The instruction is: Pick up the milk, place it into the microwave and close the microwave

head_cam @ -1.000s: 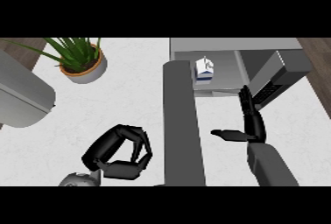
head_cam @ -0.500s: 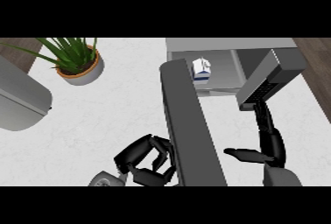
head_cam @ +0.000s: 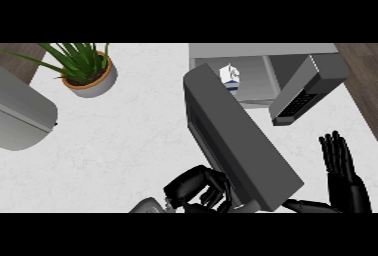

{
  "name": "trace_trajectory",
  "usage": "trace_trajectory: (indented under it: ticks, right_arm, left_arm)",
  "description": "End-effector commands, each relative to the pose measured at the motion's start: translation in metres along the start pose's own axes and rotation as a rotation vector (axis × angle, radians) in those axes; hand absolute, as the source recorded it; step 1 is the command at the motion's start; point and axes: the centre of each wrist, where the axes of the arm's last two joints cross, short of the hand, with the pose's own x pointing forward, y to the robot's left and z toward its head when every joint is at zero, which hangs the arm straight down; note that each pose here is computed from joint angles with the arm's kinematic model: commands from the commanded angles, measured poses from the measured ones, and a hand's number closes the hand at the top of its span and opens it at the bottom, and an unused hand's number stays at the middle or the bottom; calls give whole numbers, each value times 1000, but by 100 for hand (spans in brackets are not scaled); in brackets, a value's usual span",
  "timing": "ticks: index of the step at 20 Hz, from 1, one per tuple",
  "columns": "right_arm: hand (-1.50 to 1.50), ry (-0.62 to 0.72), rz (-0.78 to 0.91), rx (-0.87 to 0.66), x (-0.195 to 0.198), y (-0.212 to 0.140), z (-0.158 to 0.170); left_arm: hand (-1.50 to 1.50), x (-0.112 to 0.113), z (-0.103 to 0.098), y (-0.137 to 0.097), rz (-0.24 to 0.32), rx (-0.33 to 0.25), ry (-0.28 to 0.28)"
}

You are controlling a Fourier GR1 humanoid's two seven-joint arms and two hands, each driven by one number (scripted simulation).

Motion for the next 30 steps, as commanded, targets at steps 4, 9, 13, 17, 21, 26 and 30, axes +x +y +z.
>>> trace_trajectory:
  ticks: [4, 9, 13, 17, 21, 26, 30]
  right_arm:
    - [-150, -39, -93, 61, 48, -15, -4]
    - [-150, -70, -112, 111, 57, -18, -21]
    - [-150, -98, -163, 215, 73, -9, -27]
    - [-150, -123, -153, 323, 90, -15, -35]
    - [-150, -147, -185, 370, 100, -14, -41]
    - [-150, -165, -240, 402, 108, -10, -46]
    - [-150, -153, -255, 408, 113, -10, -45]
  left_arm:
    - [150, 1, -17, -35, 7, 90, 35]
    - [150, 20, -32, -31, 29, 215, -45]
    - [150, 22, -40, -22, 48, 288, -68]
    - [150, 36, -55, -7, 46, 332, -115]
    - [150, 50, -69, 6, 46, 392, -127]
    - [150, 56, -82, 27, 71, 487, -87]
    - [150, 64, -92, 46, 104, 542, -66]
